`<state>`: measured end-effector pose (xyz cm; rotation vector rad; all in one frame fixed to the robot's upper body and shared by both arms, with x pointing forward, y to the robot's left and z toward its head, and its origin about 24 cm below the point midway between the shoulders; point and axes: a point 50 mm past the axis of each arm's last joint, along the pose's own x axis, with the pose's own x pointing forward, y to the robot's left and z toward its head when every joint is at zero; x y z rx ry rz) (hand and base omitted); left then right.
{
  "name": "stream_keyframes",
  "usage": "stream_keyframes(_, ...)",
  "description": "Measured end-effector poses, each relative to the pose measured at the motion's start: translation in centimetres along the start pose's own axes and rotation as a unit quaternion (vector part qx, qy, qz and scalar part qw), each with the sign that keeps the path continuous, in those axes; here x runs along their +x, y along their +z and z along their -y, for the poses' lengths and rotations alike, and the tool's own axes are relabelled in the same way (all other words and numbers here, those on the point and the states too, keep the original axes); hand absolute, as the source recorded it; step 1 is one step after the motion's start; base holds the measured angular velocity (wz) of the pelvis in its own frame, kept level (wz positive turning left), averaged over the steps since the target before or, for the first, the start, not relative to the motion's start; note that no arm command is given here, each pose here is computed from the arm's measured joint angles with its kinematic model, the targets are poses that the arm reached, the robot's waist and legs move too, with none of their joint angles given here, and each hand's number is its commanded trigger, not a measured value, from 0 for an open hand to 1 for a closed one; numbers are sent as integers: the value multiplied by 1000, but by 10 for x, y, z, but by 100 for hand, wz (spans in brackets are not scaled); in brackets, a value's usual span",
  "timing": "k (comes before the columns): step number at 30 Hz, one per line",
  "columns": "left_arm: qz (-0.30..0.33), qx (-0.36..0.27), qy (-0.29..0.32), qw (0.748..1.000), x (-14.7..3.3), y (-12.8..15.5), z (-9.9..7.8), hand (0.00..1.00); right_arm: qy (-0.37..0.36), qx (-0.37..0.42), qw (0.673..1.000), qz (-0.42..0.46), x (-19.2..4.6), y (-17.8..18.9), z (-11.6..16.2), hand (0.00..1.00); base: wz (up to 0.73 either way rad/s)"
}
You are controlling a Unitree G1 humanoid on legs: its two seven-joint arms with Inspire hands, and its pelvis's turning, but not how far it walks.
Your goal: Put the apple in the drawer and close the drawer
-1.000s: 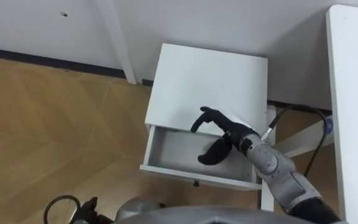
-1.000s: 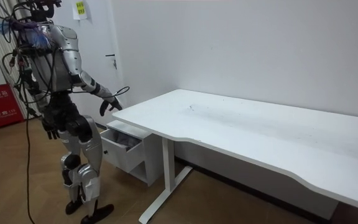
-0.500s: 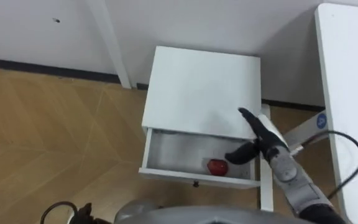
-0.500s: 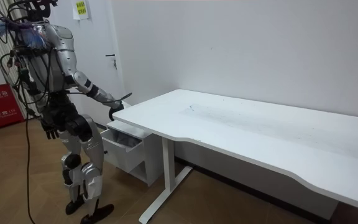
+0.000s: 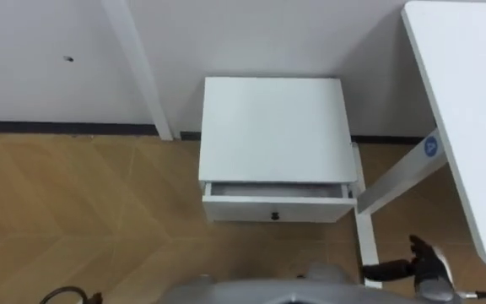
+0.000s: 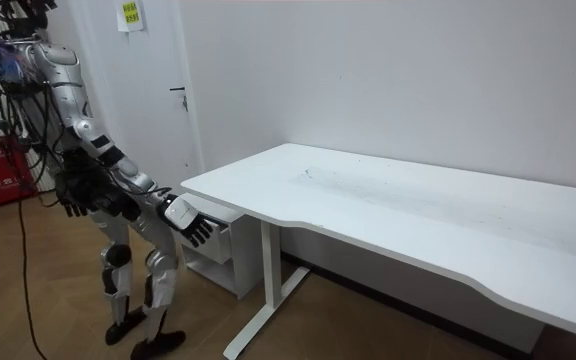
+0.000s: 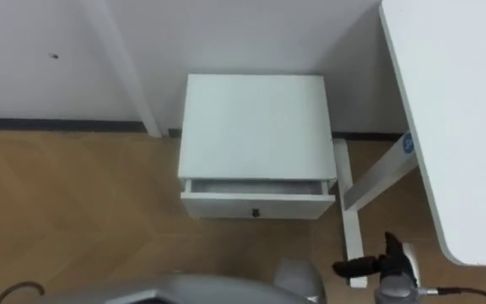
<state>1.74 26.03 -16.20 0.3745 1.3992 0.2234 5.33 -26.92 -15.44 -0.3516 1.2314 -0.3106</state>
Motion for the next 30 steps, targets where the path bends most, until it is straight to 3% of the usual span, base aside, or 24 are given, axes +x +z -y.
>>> stream_keyframes(4,3,-14,5,1000,0,3,-1,0,25,22,999,-37,-2,-15,-6,0,-1)
stream_keyframes(9,-2,-39,-6,999,-1,3,10,0,58,89,990,-91,-5,-33,-15,0,-5)
stream_keyframes(14,-25,-46,-17,998,-3,-10,18,0,72,88,985,-129,-10,-47,-21,0,0)
stream_keyframes(30,-88,-46,-28,995,-5,-28,20,0,77,57,972,-216,-20,-74,-23,0,0)
